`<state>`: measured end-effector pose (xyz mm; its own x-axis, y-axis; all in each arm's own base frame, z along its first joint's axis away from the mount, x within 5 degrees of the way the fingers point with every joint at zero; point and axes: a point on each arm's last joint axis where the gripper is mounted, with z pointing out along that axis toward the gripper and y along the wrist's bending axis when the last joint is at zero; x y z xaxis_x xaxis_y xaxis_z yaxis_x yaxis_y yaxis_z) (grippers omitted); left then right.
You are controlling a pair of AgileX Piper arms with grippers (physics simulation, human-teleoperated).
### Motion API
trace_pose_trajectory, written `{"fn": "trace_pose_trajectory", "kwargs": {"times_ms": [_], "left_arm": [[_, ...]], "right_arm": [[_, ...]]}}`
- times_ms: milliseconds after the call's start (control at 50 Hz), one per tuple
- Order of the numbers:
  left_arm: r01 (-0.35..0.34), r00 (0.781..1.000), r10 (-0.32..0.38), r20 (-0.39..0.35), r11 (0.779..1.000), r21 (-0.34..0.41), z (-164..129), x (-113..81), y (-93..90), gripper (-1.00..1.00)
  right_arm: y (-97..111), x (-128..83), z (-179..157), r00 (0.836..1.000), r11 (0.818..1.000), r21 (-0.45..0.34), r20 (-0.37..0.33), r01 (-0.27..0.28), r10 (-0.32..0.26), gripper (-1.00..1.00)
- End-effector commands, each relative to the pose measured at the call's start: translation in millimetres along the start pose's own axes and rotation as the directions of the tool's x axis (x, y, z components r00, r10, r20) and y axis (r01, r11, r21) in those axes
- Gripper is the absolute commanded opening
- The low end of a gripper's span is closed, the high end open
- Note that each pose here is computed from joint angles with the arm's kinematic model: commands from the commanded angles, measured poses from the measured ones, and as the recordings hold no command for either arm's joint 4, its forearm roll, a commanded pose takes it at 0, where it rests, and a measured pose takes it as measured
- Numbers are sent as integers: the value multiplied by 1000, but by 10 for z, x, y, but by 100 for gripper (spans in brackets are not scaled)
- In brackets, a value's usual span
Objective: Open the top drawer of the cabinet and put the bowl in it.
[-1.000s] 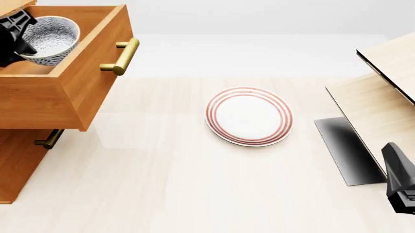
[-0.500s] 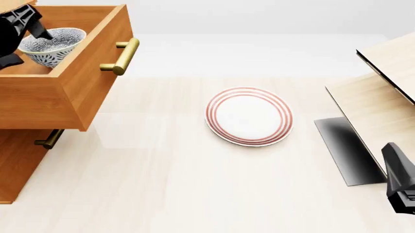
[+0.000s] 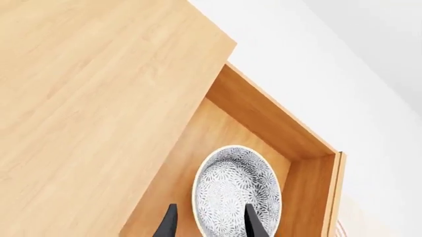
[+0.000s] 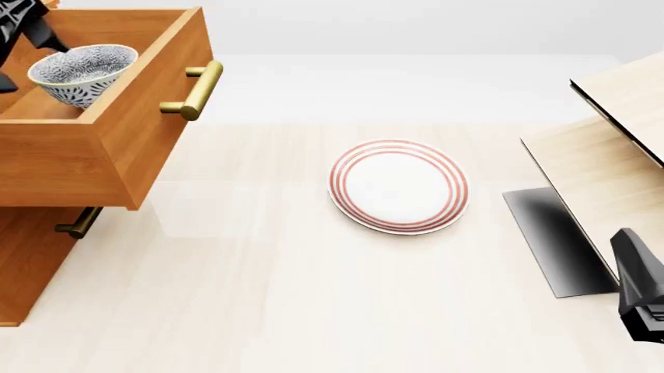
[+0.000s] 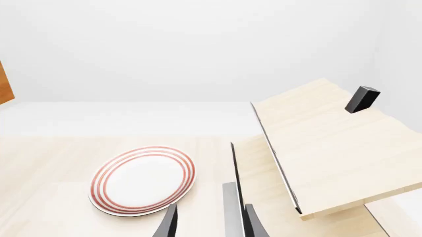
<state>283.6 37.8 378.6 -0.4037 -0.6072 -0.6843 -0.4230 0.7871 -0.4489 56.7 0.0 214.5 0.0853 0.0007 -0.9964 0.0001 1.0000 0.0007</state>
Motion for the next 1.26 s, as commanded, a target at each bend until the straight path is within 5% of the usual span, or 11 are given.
{"fn": "trace_pose_trajectory", "kwargs": {"times_ms": [20, 680, 1260], "left_arm": [[-15, 1000, 15, 0, 1000, 2, -161, 0, -8, 100], [-71, 997, 71, 22, 997, 30, -809, -33, -70, 100], [-114, 993, 113, 26, 991, 62, -1275, 155, -7, 100]], "right_arm": [[0, 2, -1, 1000, 1000, 0, 0, 0, 0, 100], [0, 2, -1, 1000, 1000, 0, 0, 0, 0, 100], [0, 2, -1, 1000, 1000, 0, 0, 0, 0, 100]]}}
